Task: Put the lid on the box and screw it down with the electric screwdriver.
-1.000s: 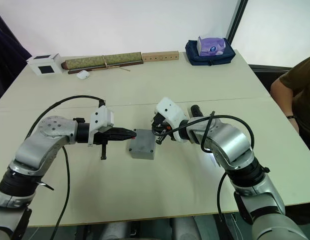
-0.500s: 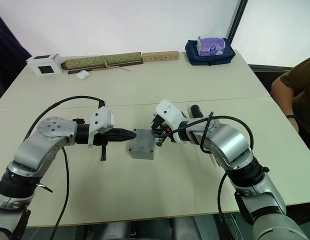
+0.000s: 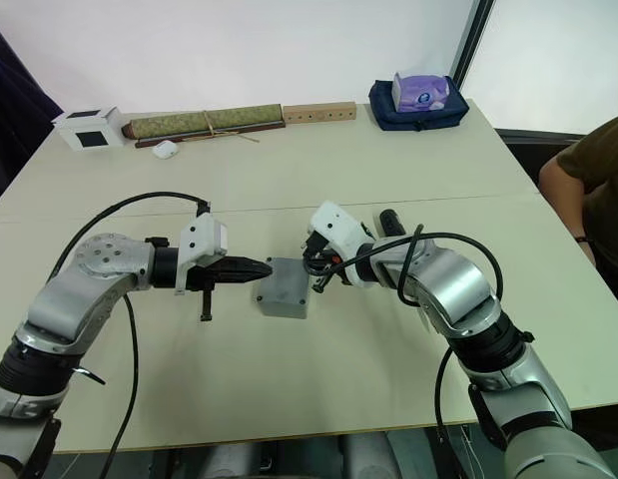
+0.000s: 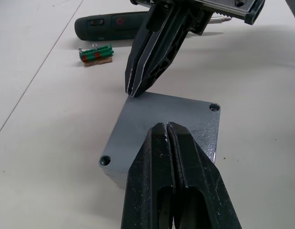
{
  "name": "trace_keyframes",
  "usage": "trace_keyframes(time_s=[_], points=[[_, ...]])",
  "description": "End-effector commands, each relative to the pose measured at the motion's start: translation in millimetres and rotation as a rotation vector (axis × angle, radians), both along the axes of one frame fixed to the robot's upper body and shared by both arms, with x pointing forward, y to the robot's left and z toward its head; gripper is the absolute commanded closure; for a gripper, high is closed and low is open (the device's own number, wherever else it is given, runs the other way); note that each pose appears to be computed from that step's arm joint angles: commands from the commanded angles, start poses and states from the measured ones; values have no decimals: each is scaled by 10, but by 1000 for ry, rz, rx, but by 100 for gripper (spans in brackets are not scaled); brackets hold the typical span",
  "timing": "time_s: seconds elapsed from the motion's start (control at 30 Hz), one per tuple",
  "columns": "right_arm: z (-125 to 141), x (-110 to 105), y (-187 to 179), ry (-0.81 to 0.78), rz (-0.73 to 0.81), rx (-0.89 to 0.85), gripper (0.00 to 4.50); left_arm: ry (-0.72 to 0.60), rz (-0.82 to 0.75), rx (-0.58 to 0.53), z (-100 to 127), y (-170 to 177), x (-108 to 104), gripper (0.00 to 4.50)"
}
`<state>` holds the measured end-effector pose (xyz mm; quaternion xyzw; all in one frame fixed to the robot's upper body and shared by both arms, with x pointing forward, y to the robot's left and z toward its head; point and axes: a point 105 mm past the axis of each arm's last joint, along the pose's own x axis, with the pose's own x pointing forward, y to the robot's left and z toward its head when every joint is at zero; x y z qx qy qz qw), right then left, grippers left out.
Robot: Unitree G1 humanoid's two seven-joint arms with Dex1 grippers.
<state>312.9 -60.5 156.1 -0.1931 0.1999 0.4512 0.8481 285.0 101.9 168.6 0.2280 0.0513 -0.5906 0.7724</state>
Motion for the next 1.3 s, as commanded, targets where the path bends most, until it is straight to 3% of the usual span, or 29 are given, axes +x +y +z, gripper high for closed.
trace_keyframes(time_s=[0.03, 0.17, 0.3, 0.47, 0.67, 0.87, 1.3], points=[[76, -26, 33, -20, 35, -3, 293, -39, -16, -19, 91, -41, -46, 450], [131, -42, 22, -31, 50, -8, 135, -40, -15, -24, 94, -52, -51, 450], [290, -18, -117, -78, 31, -42, 5, -44, -22, -33, 109, -65, -49, 450], [598, 107, -614, -97, -117, -110, 5, -53, -69, -73, 206, -179, -65, 450], [691, 242, -1156, 13, -316, -265, 5, -68, -121, -96, 307, -209, -63, 450], [365, 350, -1432, 267, -468, -331, 5, -80, -178, -118, 319, -302, -121, 450], [-12, 478, -1473, 470, -535, -354, 5, -98, -181, -141, 296, -419, -113, 450]])
